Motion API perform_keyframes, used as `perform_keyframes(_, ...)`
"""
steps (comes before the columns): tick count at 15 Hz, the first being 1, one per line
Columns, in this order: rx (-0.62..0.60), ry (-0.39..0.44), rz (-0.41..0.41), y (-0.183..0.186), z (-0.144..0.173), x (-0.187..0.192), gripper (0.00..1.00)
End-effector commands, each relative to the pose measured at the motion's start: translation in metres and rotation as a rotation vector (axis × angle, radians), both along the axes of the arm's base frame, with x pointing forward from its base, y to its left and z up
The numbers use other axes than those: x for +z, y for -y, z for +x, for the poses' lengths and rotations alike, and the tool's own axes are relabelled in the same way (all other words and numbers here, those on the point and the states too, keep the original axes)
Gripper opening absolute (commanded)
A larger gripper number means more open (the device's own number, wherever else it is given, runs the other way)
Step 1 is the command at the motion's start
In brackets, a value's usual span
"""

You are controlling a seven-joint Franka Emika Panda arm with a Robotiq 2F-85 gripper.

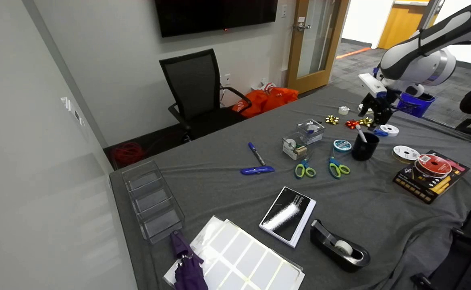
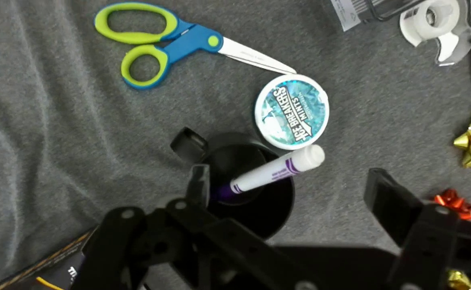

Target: Remove the markers from the black cup, put them inside the clear bowl on the right and move it to the front

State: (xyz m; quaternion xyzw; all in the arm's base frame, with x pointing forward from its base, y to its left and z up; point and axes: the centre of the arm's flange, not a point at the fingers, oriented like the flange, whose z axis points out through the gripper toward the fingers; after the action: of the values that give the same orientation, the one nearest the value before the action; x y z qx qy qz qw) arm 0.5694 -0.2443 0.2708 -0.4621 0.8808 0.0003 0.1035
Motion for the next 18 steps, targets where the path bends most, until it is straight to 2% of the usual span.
perform_keyframes(1,-0.169,0.012,0.106,0.012,0.000,0.001,1.00)
perform_keyframes(9,-0.368,0.056,0.190,0.014,-0.001,-0.021,1.00)
perform_keyframes(17,-0.452,0.093,0.208,0.006,0.003,-0.050,1.00)
perform_keyframes(18,-0.453,0.095,0.210,0.007,0.003,-0.051,0.87)
